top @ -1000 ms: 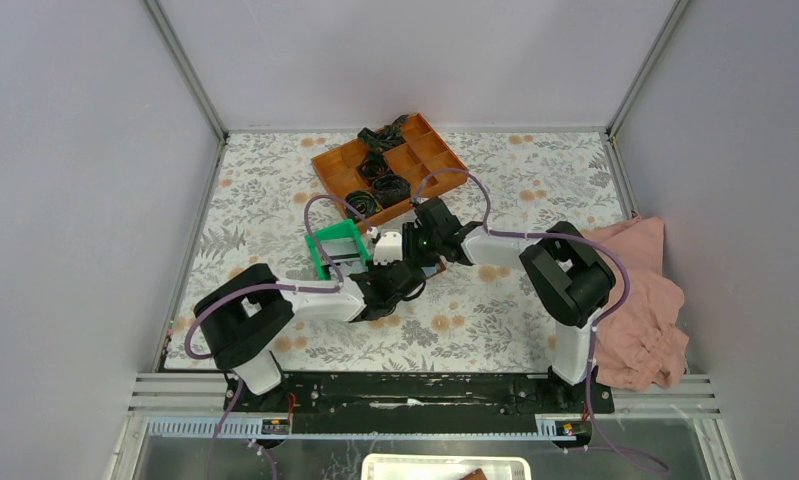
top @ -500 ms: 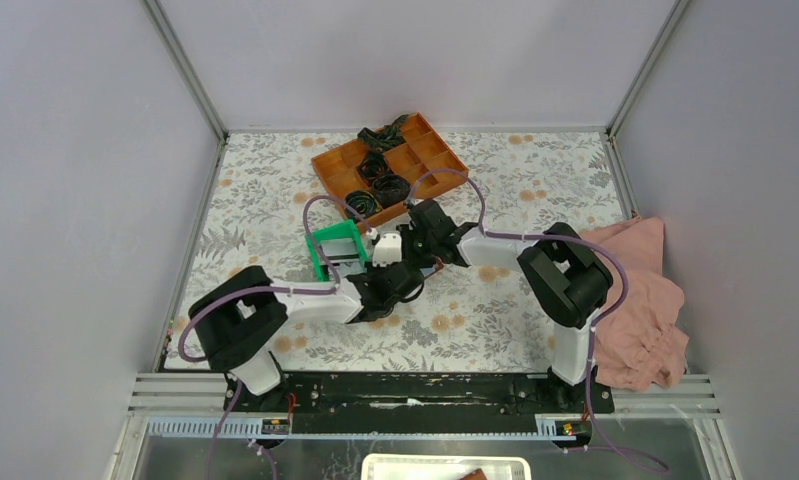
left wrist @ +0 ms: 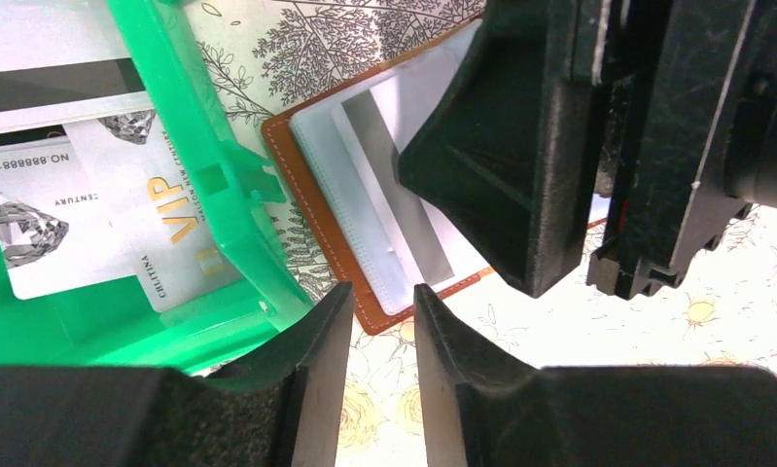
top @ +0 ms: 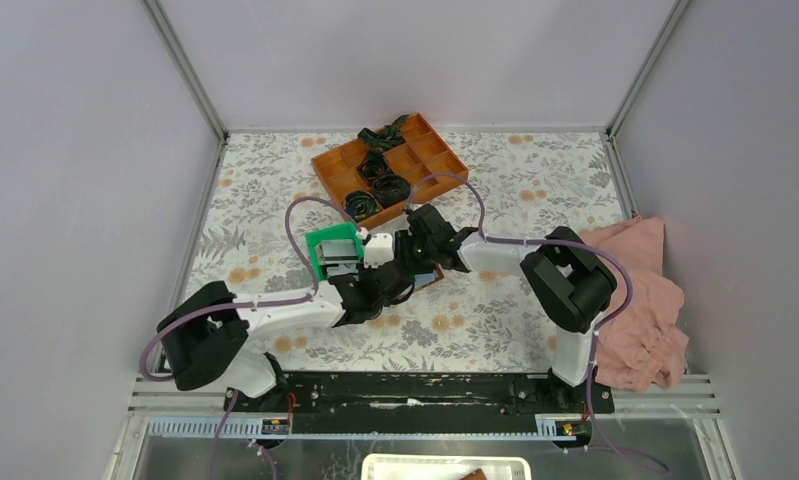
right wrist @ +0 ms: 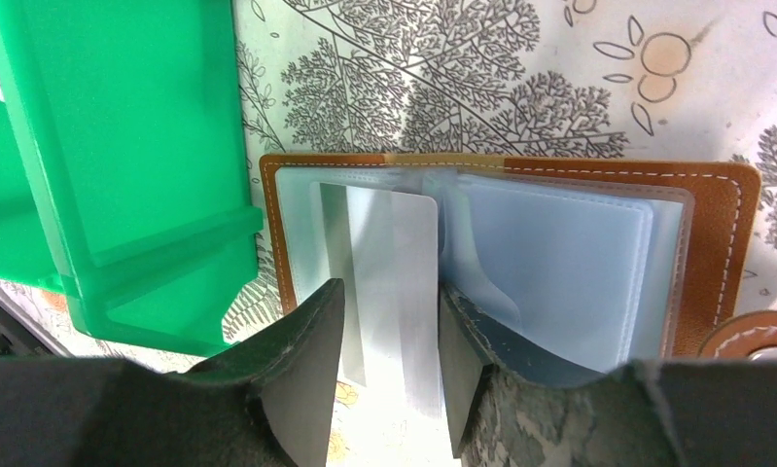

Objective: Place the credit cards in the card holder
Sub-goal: Insert the credit card into the card holder.

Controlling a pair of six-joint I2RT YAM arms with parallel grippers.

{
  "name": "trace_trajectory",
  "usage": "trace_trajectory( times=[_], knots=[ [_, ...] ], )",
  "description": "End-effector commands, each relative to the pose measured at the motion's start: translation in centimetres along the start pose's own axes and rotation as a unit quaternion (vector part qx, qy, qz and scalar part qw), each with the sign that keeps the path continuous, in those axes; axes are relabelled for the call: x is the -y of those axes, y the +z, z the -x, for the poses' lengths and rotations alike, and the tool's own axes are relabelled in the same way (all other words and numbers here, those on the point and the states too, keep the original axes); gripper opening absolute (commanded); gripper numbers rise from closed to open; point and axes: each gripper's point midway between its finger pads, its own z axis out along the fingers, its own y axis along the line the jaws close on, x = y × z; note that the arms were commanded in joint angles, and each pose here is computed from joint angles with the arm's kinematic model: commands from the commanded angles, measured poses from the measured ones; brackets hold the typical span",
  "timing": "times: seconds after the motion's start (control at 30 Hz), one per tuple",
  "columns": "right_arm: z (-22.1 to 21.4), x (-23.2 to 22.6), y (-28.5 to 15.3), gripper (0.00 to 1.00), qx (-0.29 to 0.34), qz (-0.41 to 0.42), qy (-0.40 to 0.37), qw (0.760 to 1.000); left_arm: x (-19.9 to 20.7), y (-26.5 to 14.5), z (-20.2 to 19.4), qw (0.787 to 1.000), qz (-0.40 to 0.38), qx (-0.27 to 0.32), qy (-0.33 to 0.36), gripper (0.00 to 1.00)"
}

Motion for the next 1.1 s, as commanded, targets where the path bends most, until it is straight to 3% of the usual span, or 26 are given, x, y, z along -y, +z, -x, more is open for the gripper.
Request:
trace_trajectory(
  times=[0.0, 0.43, 1.07],
  knots=[
    [-0.5, 1.0, -1.0, 0.46, 0.009, -0.023, 0.007, 1.0, -0.7, -0.5, -0.2, 1.0, 0.013, -0.002, -0.007, 0.37],
    [-0.3, 7.1, -2.6, 0.45, 0.027, -0.025, 0.078, 0.996, -1.3, 1.1, -3.1, 0.999, 0.036, -0.039, 0.011, 0.37],
    [1.6, 6.3, -5.5, 0.5, 0.05, -0.028, 0.034, 0.998, 1.4, 5.6, -3.2, 0.996, 0.043, -0.029, 0.071, 0.32]
  ],
)
